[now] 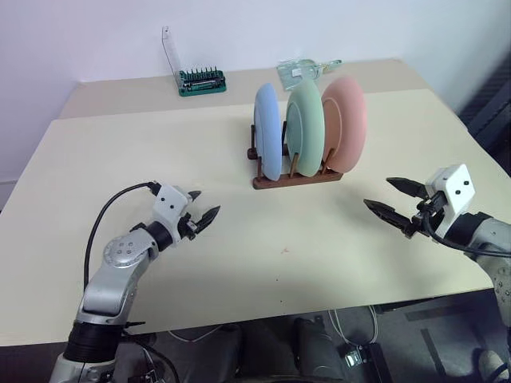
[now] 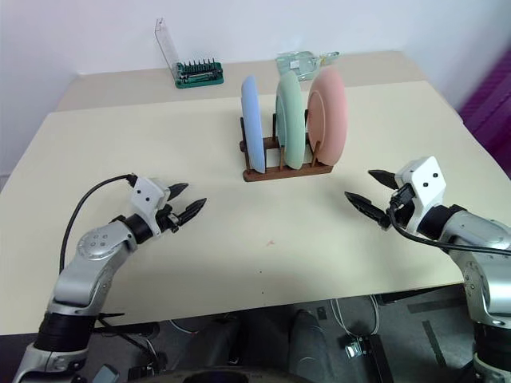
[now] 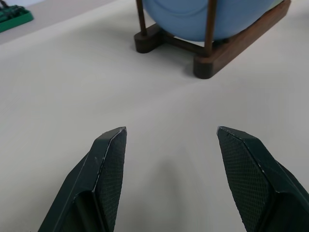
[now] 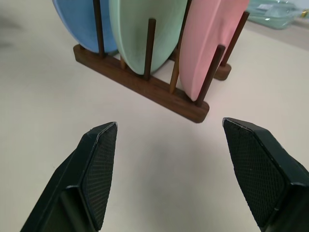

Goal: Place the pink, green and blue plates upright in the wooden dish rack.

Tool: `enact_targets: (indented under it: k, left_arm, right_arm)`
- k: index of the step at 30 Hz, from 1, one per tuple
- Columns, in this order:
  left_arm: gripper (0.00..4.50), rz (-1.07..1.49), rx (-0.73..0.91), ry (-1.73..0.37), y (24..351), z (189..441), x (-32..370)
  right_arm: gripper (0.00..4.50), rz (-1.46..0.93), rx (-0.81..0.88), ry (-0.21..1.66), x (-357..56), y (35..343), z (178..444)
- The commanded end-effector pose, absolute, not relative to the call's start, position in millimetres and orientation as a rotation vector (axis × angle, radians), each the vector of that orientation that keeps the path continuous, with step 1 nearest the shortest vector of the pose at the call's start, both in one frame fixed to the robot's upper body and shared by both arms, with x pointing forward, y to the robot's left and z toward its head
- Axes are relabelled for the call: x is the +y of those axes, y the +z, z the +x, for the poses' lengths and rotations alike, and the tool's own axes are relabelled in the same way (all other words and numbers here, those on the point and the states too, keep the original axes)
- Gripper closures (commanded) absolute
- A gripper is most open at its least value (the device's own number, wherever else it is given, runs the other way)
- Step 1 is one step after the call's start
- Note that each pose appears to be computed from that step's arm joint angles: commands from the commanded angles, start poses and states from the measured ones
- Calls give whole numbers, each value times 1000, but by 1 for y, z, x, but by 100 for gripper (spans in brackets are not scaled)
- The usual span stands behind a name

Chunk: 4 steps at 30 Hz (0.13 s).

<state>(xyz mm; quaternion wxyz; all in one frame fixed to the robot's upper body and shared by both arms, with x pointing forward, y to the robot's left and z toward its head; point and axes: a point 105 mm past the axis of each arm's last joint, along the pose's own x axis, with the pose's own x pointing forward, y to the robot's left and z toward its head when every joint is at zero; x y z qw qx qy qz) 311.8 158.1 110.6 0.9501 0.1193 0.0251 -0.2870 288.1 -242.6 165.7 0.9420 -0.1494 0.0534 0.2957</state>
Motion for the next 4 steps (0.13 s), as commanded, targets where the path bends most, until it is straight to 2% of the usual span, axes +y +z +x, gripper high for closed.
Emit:
enact_targets:
  k: [1,4]
  left_arm:
    - [145,277,-5,-544,123,310,162]
    - [145,264,-21,-526,126,310,160]
  right_arm:
    - [96,-323,61,613,-242,175,290]
    - [96,-330,47,616,-244,180,298]
